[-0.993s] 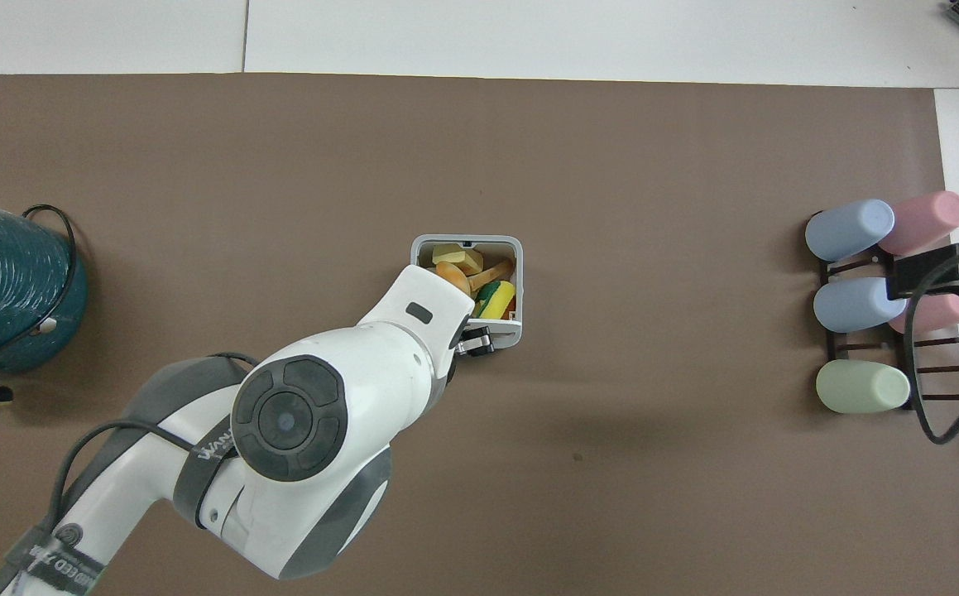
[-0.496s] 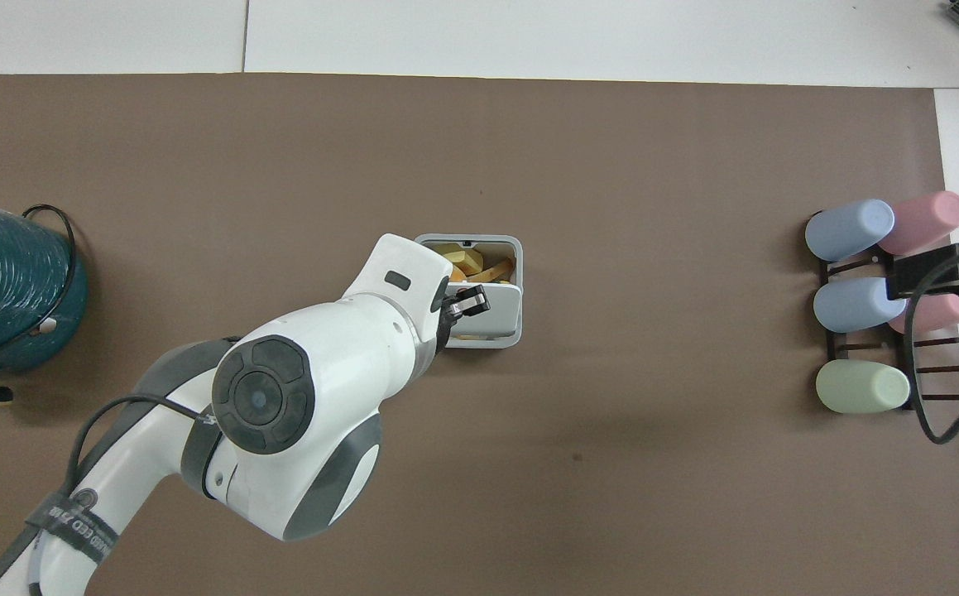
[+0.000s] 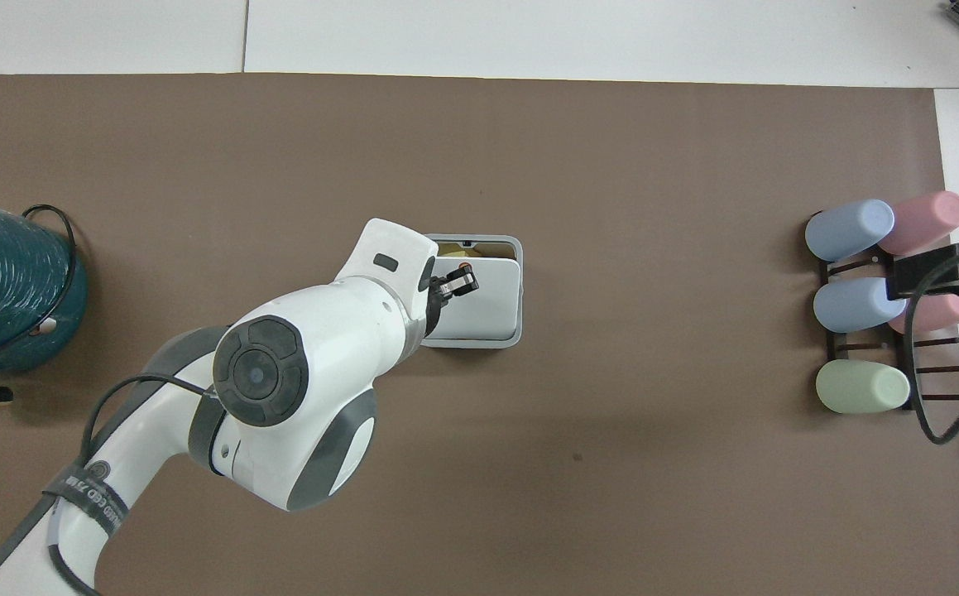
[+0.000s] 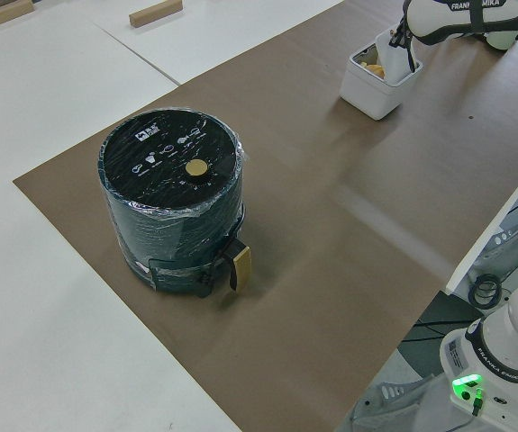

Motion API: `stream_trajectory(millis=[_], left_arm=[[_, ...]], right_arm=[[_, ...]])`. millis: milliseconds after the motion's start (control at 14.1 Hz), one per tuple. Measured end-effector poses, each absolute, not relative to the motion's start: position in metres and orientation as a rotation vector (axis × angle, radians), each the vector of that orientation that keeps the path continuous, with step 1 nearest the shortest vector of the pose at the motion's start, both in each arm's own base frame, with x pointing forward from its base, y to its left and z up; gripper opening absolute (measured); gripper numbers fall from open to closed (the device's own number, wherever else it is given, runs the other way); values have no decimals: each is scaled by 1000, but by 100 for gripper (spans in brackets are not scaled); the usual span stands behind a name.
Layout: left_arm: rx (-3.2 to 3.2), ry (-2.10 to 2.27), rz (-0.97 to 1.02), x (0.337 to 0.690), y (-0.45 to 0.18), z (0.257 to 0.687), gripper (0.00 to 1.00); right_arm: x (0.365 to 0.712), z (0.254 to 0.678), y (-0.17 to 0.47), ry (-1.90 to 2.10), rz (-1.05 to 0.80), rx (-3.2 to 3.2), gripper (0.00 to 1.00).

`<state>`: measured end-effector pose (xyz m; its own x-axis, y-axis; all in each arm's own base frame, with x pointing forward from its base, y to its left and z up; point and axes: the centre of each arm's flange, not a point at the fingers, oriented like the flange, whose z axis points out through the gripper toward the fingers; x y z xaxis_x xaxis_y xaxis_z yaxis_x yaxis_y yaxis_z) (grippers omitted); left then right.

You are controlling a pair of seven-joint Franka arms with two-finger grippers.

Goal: Close trash can lid

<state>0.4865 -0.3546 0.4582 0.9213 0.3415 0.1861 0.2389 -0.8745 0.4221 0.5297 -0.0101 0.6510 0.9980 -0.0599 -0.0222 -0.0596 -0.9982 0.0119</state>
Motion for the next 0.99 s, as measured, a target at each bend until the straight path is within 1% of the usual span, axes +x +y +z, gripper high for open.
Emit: stream_trajectory(millis=[355, 426, 567, 993], left_arm=[[2669, 450, 377, 497, -348, 450, 6], [2669, 459, 377, 499, -345, 449, 3], [2671, 473, 376, 503, -341, 446, 1], [2672, 484, 374, 508, -341, 432, 1]], right_arm=[[530, 651, -10, -94, -35, 3129, 100], [530, 651, -10, -94, -35, 3129, 100], [530, 651, -10, -94, -35, 3129, 100], [530, 651, -10, -94, -35, 3129, 100]])
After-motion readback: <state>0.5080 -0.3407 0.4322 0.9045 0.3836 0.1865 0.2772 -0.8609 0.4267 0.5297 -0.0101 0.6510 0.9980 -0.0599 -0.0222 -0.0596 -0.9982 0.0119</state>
